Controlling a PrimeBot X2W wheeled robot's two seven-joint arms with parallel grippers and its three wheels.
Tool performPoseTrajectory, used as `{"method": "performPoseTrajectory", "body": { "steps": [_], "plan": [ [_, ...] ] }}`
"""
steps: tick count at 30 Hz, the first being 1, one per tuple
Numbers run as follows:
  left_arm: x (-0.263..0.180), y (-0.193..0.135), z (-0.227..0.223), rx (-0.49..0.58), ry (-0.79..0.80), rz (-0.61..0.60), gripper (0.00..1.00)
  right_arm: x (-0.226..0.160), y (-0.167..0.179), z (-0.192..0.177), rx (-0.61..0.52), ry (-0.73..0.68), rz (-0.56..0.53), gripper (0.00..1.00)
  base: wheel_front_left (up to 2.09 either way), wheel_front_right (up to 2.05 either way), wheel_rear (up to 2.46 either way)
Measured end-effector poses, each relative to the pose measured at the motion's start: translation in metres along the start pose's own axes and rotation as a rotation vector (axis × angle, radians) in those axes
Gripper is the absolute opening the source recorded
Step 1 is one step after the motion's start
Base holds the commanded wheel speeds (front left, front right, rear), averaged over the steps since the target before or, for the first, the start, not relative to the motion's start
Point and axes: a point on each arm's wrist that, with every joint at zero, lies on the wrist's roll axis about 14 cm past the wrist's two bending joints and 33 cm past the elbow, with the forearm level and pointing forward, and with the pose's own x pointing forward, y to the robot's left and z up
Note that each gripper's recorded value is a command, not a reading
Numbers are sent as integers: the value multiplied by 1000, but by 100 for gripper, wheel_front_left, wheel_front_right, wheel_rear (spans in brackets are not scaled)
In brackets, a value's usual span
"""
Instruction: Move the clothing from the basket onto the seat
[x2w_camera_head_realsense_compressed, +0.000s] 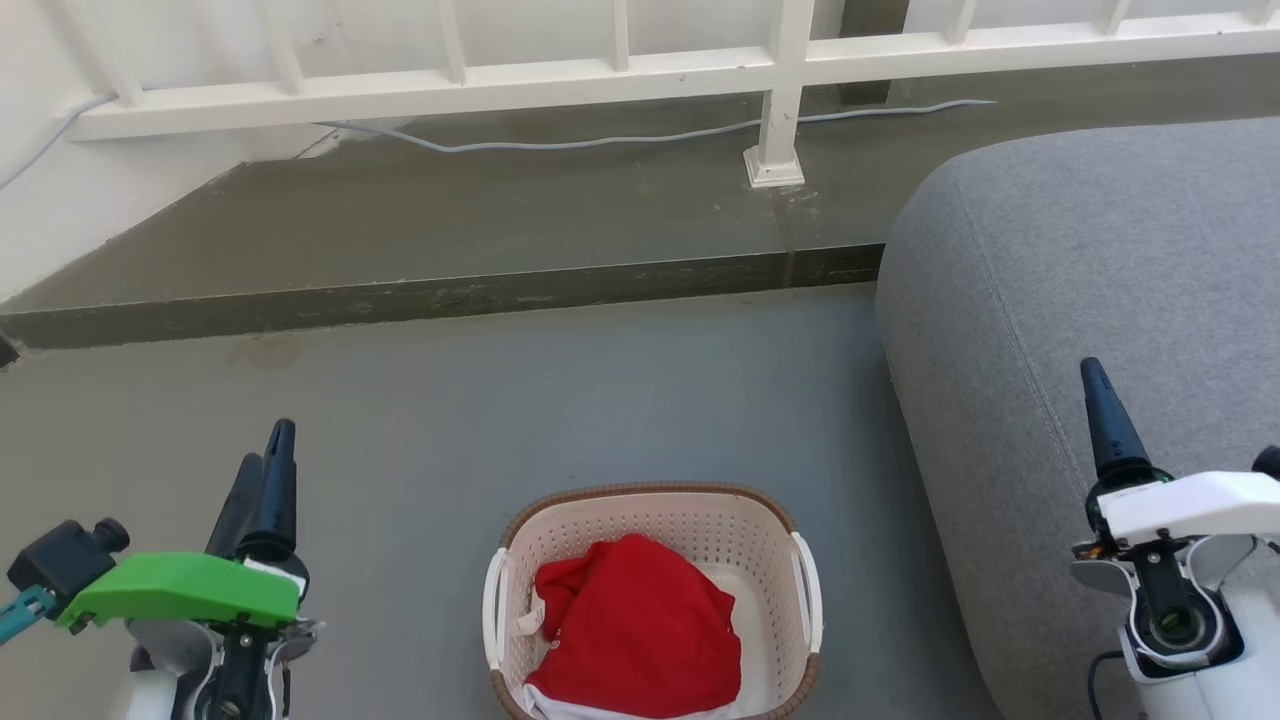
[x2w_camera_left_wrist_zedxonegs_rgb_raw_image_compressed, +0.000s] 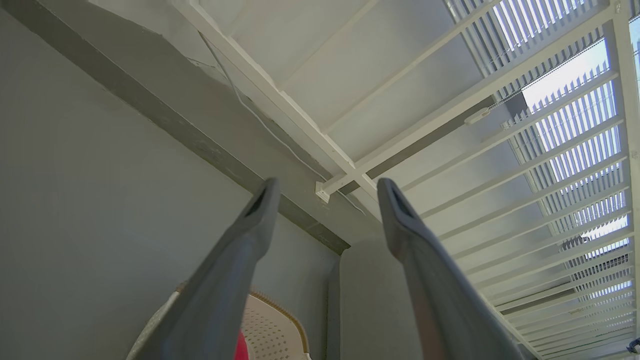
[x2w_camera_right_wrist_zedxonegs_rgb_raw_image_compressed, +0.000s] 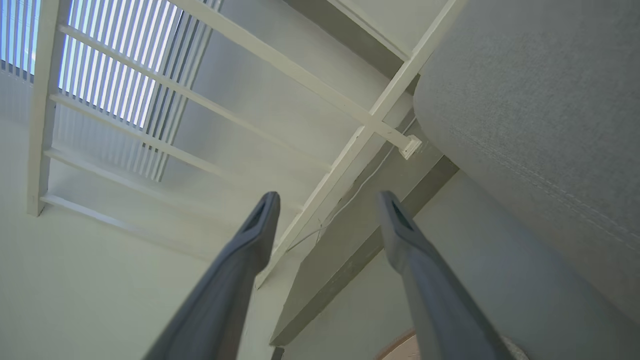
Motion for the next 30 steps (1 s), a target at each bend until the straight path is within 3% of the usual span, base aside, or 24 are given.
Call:
{"method": "performPoseTrajectory", "body": {
  "steps": [16,30],
  "plan": [
    [3,-21,-4,338,4,-69,100,1,13,-12,-357,26,46,100,0,0,0],
    [2,-31,-17,568,7,-108,100,1,16,-22,-579,26,63,100,0,0,0]
  ]
}}
